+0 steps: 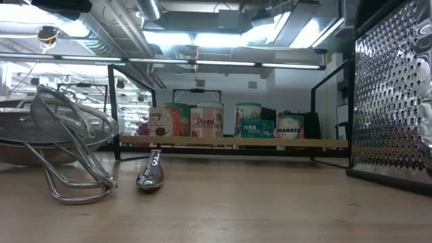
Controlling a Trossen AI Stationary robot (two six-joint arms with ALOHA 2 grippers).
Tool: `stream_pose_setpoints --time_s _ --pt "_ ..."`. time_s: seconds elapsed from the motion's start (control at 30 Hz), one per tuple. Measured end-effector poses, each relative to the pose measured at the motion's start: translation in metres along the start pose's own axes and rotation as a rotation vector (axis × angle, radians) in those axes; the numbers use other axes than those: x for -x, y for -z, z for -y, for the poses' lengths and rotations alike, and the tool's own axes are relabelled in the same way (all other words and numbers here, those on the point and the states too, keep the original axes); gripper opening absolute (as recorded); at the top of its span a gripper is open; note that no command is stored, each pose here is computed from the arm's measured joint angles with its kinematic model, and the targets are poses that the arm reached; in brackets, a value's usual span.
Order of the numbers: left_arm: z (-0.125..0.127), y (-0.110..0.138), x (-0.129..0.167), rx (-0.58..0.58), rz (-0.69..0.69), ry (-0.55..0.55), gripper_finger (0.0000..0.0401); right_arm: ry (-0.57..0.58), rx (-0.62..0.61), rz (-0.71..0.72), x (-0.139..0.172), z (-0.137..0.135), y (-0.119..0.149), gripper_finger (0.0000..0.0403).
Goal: Pick and place cans onto a shelf
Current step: Put the yellow can on the shelf aligned with the other green can
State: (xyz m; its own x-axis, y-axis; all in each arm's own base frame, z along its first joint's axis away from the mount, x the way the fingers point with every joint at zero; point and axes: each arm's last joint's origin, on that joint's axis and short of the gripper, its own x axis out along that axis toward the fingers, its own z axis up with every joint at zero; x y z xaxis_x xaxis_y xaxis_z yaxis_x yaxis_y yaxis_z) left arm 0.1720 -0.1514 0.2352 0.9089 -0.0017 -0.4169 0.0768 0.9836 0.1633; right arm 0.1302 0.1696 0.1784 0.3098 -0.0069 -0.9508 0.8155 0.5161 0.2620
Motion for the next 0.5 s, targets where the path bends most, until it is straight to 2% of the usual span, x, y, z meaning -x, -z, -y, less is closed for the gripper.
stream_pose_setpoints --time_s 0.2,0.5 --pt "0.0 0.0 0.0 0.001 0.0 0.0 0.0072 0.029 0.001 -0.02 -0.002 0.001 0.001 0.008" --pt "0.0 0.0 0.0 0.003 0.0 0.0 0.0072 0.09 0.014 0.006 -0.024 -0.004 0.009 0.008"
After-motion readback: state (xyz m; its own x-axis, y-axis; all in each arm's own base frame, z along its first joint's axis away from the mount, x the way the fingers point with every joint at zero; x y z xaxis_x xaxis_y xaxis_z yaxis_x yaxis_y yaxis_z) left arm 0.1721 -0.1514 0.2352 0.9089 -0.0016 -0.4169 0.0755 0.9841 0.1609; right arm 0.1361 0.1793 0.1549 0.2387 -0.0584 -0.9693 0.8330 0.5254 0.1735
